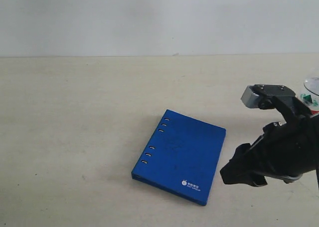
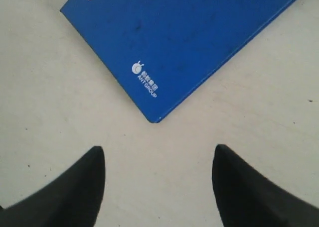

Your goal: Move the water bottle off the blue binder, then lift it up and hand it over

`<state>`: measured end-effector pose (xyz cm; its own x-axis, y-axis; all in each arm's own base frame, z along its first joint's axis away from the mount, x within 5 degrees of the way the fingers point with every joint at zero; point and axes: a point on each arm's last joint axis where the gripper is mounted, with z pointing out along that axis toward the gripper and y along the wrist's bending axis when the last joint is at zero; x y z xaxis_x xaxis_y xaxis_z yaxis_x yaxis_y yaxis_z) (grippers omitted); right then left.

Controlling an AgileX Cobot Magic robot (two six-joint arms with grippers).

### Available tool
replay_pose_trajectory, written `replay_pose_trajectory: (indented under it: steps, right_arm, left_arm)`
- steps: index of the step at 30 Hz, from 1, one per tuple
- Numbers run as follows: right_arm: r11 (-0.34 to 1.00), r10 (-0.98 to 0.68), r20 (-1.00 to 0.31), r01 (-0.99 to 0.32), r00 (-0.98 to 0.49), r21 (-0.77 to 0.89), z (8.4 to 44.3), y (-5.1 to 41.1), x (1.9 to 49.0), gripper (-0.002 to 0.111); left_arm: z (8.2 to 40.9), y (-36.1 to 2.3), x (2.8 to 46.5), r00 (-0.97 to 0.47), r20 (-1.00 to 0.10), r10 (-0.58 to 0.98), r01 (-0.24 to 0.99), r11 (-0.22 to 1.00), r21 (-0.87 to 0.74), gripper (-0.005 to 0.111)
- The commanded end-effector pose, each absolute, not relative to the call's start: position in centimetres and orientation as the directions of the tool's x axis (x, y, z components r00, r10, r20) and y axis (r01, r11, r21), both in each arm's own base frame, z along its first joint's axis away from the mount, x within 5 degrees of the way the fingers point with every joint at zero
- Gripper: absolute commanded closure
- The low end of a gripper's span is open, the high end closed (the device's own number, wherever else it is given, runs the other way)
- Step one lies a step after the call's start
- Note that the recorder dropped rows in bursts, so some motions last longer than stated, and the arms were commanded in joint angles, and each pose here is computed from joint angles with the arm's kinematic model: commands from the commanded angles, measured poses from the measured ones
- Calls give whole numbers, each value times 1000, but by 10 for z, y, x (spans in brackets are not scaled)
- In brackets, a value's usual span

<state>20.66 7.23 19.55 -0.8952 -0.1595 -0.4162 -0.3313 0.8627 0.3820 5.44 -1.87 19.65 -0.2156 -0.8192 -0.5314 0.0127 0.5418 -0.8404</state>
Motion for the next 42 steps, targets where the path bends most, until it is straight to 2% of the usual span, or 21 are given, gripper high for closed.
replay_pose_trajectory:
  steps: [1,3,7,14,18,23,26,29,33,35,42]
  right_arm:
    - [877,-74,-447,-272,-892,397,197,72,212,52]
    - [868,-5,-449,-227,-894,442,199,74,214,52]
    - [855,39,-442,-199,-896,479,201,76,215,52]
    - [829,-41,-431,-271,-902,489,201,80,210,52]
    - [824,-83,-451,-316,-889,470,201,80,209,52]
    - [804,-108,-430,-333,-896,492,201,82,205,52]
    - [789,-124,-412,-342,-903,511,201,84,203,52]
    - [816,-34,-406,-260,-913,516,201,81,207,52]
    - [844,118,-425,-135,-897,519,202,76,217,52]
    - [841,146,-428,-116,-892,529,203,76,219,52]
    - [851,112,-328,-79,-938,519,174,78,226,52]
  left_arm:
    - [195,-33,50,-356,-463,-812,71,470,-880,101]
    - [196,-37,49,-381,-511,-770,117,508,-853,101]
    - [192,-35,60,-398,-578,-713,72,603,-794,101]
    - [182,-26,81,-439,-677,-591,-5,755,-656,101]
    - [174,-26,92,-511,-728,-457,36,835,-550,101]
    - [164,-30,103,-578,-770,-269,153,892,-426,101]
    - [161,-40,105,-632,-745,-211,264,845,-464,101]
    - [170,-51,113,-641,-747,-176,393,761,-516,101]
    - [172,-49,134,-689,-702,-181,370,745,-555,101]
    - [169,-48,147,-722,-667,-186,346,738,-580,101]
    - [150,-60,174,-842,-509,-177,313,608,-730,101]
